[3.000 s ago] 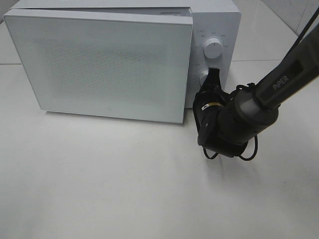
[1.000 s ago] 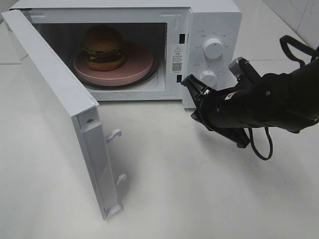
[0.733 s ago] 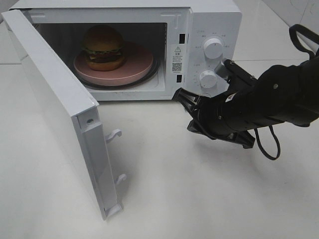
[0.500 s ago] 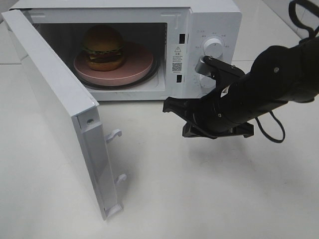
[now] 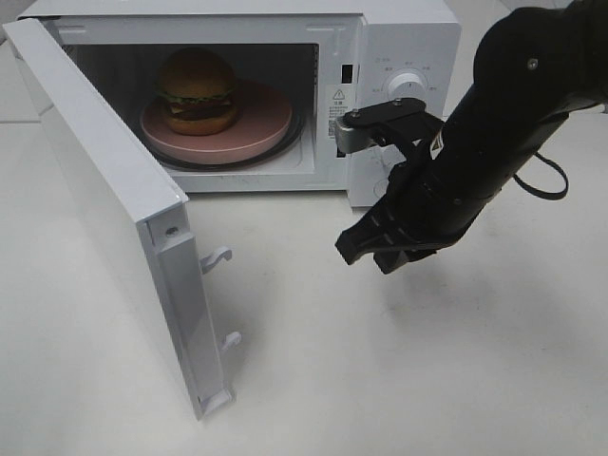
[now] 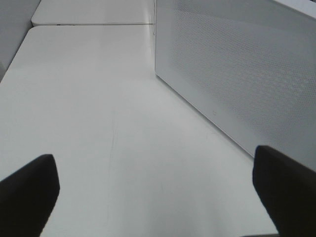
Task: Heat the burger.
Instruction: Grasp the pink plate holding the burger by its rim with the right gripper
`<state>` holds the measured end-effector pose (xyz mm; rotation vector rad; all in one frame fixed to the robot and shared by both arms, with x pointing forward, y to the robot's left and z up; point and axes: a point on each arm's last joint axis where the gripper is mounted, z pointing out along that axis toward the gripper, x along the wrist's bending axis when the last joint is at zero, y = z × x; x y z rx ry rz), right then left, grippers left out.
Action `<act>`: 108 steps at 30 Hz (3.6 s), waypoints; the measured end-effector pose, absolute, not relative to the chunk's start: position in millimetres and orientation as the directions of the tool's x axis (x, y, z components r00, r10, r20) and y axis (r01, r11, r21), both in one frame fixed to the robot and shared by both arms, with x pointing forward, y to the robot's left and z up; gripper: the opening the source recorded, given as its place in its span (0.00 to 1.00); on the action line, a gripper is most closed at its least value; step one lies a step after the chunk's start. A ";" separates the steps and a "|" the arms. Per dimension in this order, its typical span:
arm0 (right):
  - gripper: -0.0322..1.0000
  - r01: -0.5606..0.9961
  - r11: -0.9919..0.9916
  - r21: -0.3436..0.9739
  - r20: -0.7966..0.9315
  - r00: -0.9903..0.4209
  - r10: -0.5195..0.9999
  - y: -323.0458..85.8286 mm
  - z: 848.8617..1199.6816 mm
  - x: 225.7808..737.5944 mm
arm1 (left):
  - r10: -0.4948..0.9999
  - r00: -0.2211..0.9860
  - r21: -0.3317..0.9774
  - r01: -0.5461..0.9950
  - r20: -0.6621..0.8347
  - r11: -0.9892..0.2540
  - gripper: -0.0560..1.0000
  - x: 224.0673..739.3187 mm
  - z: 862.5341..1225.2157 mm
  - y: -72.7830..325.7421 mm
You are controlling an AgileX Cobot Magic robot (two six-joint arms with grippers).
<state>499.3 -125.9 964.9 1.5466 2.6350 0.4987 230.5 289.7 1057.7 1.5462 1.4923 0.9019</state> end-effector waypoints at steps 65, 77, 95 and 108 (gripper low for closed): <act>0.93 -0.429 0.900 0.078 -0.576 -0.756 -0.310 -79.0 1013.4 547.3 | 0.998 0.055 0.900 0.437 -0.031 0.004 0.99 230.5 1057.7 289.7; 0.90 -0.412 0.905 0.101 -0.594 -0.755 -0.278 -58.3 994.6 573.6 | 0.998 0.055 0.900 0.437 -0.031 0.004 0.99 230.5 1057.7 289.7; 0.86 -0.356 0.922 0.153 -0.614 -0.765 -0.194 -29.1 969.9 609.4 | 0.998 0.055 0.900 0.437 -0.031 0.004 0.99 230.5 1057.7 289.7; 0.84 -0.340 0.926 0.164 -0.612 -0.771 -0.174 -14.0 950.7 630.0 | 0.998 0.055 0.900 0.437 -0.031 0.004 0.99 230.5 1057.7 289.7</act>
